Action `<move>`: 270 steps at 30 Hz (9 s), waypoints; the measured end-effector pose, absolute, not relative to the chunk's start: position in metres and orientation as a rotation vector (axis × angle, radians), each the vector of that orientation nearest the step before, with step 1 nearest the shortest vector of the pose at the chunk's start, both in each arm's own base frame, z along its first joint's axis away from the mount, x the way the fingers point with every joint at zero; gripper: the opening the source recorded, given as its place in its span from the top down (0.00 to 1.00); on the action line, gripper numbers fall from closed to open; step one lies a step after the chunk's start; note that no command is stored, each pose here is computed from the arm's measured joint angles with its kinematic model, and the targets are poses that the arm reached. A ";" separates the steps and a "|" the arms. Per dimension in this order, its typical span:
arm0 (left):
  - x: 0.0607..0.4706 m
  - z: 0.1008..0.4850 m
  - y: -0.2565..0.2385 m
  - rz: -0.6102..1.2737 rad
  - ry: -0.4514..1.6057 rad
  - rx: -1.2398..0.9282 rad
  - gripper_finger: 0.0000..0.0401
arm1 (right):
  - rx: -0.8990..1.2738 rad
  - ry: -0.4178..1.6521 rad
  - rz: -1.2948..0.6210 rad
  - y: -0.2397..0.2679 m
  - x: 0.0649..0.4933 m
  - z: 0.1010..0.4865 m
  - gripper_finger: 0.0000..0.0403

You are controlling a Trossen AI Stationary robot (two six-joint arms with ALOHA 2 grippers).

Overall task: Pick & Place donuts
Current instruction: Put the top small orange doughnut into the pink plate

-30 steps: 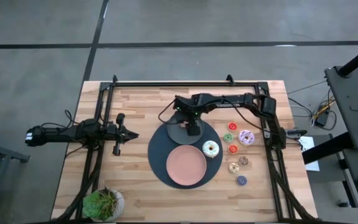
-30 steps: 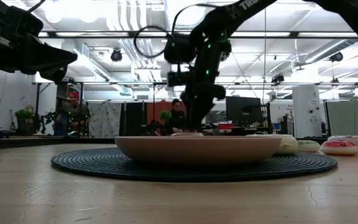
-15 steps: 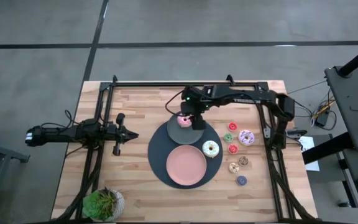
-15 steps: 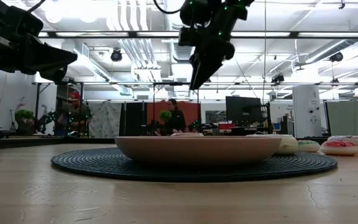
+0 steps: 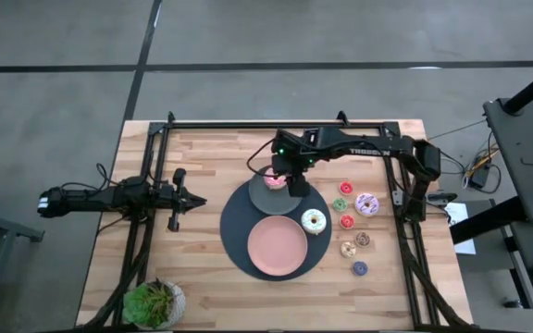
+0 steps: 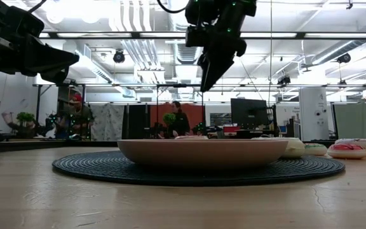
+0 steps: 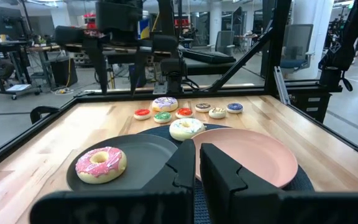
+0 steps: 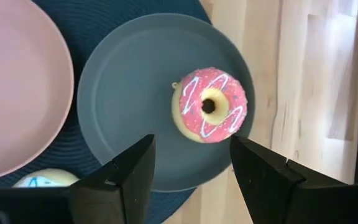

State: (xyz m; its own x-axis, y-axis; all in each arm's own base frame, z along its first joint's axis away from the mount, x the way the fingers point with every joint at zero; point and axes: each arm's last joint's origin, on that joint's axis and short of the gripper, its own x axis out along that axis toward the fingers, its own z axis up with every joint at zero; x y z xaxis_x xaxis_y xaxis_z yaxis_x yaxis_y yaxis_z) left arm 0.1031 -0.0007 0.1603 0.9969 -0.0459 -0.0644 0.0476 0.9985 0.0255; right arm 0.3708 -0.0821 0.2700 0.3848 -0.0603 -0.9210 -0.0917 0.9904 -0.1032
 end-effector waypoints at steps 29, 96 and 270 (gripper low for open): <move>0.103 0.160 -0.001 -0.047 0.064 0.027 1.00 | -0.150 1.064 0.024 -0.037 0.232 0.256 0.50; 0.103 0.160 -0.001 -0.047 0.064 0.027 1.00 | -0.127 1.311 0.014 -0.014 0.199 0.209 0.41; 0.103 0.160 -0.001 -0.046 0.064 0.027 1.00 | 0.364 1.110 -0.171 -0.035 0.245 0.239 0.47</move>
State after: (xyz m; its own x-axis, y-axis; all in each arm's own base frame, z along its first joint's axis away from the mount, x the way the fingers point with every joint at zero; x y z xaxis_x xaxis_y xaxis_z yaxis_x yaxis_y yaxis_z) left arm 0.1031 -0.0007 0.1603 0.9969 -0.0455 -0.0643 0.0472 0.9986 0.0254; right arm 0.2454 -0.0354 0.2393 0.4388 0.0456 -0.8974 0.3134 0.9282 0.2004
